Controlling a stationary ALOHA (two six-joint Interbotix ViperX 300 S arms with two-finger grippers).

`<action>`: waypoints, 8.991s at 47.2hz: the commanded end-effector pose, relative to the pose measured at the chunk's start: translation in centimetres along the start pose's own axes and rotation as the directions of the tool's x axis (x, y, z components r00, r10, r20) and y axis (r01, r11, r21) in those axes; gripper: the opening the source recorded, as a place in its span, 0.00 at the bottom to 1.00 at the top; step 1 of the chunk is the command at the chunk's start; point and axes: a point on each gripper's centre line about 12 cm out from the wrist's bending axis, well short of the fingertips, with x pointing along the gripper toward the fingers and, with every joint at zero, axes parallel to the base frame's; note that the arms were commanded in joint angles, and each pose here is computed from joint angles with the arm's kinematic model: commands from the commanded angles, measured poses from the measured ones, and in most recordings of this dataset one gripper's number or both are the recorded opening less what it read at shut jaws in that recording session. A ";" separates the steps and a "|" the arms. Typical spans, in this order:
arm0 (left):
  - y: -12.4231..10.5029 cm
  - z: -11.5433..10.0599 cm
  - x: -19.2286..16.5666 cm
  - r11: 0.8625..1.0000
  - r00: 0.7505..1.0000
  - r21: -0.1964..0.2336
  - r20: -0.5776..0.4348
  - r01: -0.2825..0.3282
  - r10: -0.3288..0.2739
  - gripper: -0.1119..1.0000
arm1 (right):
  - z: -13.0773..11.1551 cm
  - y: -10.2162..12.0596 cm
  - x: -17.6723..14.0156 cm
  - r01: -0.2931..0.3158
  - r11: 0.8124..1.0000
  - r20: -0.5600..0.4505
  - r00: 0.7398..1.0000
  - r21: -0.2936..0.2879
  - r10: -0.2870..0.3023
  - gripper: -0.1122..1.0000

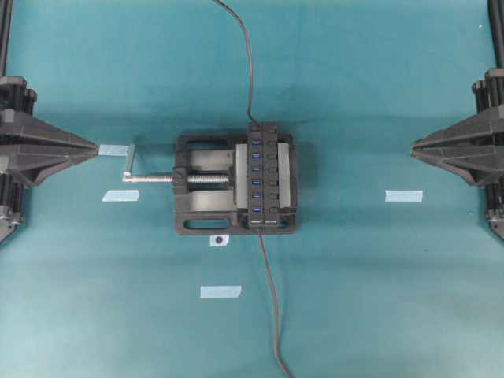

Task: Insert the USB into the front port of the fixed hub.
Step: 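Move the right gripper from rest toward the clamped black USB hub, then lower the open right gripper beside the black USB cable near the hub, then close the right gripper on the cable behind the plug and lift it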

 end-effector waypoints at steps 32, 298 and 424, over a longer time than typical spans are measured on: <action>0.8 1.8 0.7 0.999 0.984 0.023 -0.172 -0.037 0.040 0.10 | -1.2 -2.5 3.0 0.155 0.981 -0.357 0.928 0.118 -0.104 0.06; 1.7 0.2 1.9 0.997 0.922 0.018 -0.380 -0.074 0.075 0.10 | -13.8 -9.5 19.6 0.156 0.984 -0.738 0.653 -0.087 -0.169 0.79; 1.7 0.5 1.7 0.997 0.928 -0.001 -0.365 -0.081 0.075 0.10 | -10.9 -8.8 21.0 0.153 0.986 -0.726 0.670 -0.070 -0.155 0.13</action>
